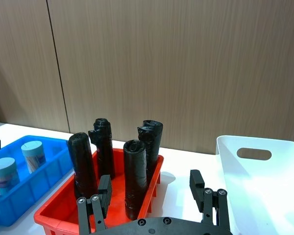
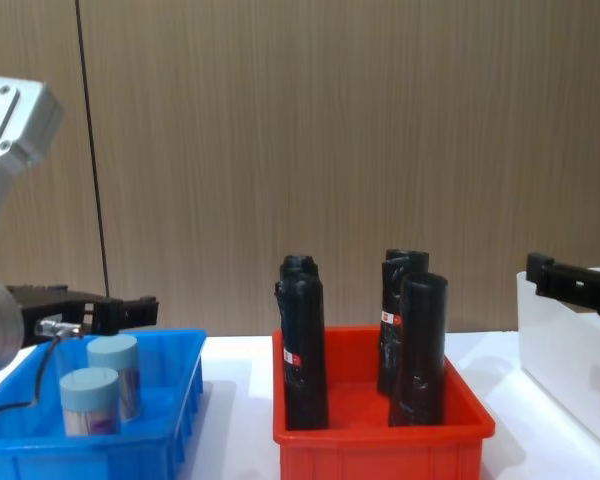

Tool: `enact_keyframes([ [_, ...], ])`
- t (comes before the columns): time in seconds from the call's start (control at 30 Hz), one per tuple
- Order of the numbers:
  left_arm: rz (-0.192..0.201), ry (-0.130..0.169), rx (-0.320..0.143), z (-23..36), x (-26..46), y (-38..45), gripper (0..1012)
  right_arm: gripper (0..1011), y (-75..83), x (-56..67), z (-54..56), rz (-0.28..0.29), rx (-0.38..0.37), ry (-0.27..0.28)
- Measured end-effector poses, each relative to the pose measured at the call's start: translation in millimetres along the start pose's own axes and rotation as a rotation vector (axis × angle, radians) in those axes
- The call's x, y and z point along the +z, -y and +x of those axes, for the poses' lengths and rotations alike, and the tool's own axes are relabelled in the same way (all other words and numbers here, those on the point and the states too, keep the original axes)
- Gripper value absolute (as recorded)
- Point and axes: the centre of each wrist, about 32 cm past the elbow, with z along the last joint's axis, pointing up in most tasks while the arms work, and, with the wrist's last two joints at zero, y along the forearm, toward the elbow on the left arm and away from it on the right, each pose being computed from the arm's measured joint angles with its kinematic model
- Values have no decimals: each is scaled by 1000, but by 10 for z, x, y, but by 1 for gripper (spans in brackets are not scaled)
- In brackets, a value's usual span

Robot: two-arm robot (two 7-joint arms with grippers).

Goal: Pick the cotton swabs from the blue box and place them into the white box.

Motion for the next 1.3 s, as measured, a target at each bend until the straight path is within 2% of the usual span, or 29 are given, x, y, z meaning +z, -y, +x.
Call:
enact_keyframes([
  [0.17, 28, -18, -10, 87, -21, 65, 1004, 1002, 0, 0, 0, 0, 0, 0],
  [0.27, 38, -27, -17, 116, -31, 90, 1004, 1002, 0, 0, 0, 0, 0, 0],
  [0.33, 55, -42, -24, 162, -55, 134, 1004, 1002, 0, 0, 0, 0, 0, 0],
  [0.57, 84, -68, -34, 247, -109, 213, 1004, 1002, 0, 0, 0, 0, 0, 0],
  [0.97, 122, -99, -45, 354, -203, 315, 1004, 1002, 0, 0, 0, 0, 0, 0],
  [1.3, 144, -113, -49, 420, -279, 379, 1004, 1002, 0, 0, 0, 0, 0, 0],
])
